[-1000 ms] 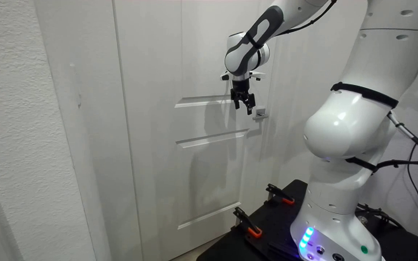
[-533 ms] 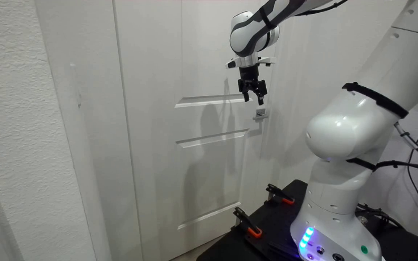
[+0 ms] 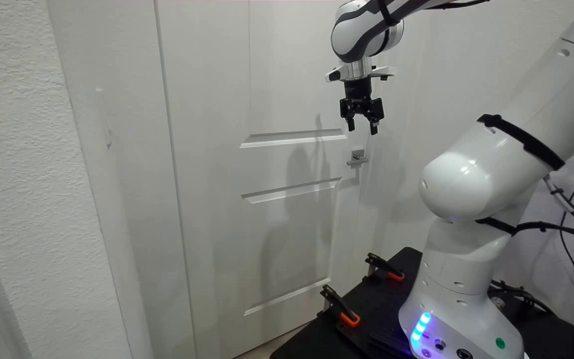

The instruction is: Close and open the door.

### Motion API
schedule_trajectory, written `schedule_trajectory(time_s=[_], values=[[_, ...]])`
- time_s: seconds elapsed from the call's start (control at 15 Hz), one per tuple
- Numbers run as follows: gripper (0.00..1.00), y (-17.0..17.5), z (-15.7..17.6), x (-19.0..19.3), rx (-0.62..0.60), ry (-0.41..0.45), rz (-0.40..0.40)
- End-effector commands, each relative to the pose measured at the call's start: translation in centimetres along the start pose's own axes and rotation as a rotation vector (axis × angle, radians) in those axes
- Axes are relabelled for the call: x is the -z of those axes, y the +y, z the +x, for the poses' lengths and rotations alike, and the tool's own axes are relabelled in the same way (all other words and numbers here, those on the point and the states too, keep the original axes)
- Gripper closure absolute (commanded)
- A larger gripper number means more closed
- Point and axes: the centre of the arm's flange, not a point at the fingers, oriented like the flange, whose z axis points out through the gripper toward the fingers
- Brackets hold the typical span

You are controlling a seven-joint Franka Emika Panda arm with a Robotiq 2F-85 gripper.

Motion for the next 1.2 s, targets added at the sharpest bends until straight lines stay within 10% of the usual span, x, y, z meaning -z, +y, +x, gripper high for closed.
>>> schedule_trajectory(time_s=[0.0,1.13], values=[[0.00,-0.1,-0.2,0.1,0.004,0.002,-0.002],[0.00,4.4,-3.2,-6.3,-0.082,-0.110,-0.126]])
